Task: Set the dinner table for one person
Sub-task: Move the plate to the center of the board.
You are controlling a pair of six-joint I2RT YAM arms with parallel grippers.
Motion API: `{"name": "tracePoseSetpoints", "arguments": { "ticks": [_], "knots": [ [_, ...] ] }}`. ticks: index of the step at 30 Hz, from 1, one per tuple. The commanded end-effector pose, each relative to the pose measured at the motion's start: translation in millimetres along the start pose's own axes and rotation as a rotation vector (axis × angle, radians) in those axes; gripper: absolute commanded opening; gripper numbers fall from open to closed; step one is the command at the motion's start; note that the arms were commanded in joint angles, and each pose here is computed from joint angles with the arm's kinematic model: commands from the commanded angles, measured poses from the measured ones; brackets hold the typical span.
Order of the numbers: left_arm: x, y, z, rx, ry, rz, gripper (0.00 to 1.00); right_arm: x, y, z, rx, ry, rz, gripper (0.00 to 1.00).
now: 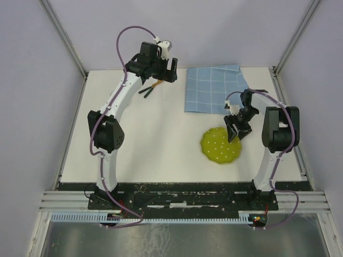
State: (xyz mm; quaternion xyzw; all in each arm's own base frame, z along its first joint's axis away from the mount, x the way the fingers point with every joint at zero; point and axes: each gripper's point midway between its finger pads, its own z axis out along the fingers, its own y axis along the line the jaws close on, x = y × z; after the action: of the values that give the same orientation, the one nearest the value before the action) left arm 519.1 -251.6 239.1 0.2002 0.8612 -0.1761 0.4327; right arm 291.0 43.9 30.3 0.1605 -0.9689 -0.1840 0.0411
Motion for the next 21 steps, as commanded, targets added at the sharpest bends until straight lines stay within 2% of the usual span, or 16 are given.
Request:
{"name": "tracePoseSetpoints", "arguments": {
  "ticks": [1, 3, 4, 5, 6, 13, 21],
  "knots": [
    [-18.8, 2.8, -24.6, -0.024, -0.046, 0.063, 0.97, -11.2, -2.9, 4.7, -0.016, -0.019, -0.029, 0.63],
    [-20.7, 4.6, -26.1, -0.035, -0.051, 0.069, 0.97, -8.2, -4.0, 9.6, -0.026, 0.002, -0.026, 0.46],
    [-21.8, 5.6, -27.0, -0.040, -0.053, 0.072, 0.97, -6.9, -4.5, 11.9, -0.029, 0.011, -0.023, 0.33],
    [-22.4, 6.6, -27.2, -0.045, -0.055, 0.076, 0.97, -5.9, -5.7, 12.6, -0.024, 0.015, -0.023, 0.14],
    [-24.5, 6.7, -28.7, -0.048, -0.060, 0.081, 0.97, -4.1, -6.8, 14.2, -0.020, 0.022, -0.018, 0.04],
    [-35.0, 7.4, -34.7, -0.056, -0.087, 0.100, 0.97, 0.3, -30.9, 6.7, 0.126, -0.004, 0.000, 0.02],
    [-29.1, 7.1, -29.2, -0.048, -0.070, 0.105, 0.97, 7.6, -50.0, -41.5, 0.270, -0.087, -0.017, 0.02]
  ]
}}
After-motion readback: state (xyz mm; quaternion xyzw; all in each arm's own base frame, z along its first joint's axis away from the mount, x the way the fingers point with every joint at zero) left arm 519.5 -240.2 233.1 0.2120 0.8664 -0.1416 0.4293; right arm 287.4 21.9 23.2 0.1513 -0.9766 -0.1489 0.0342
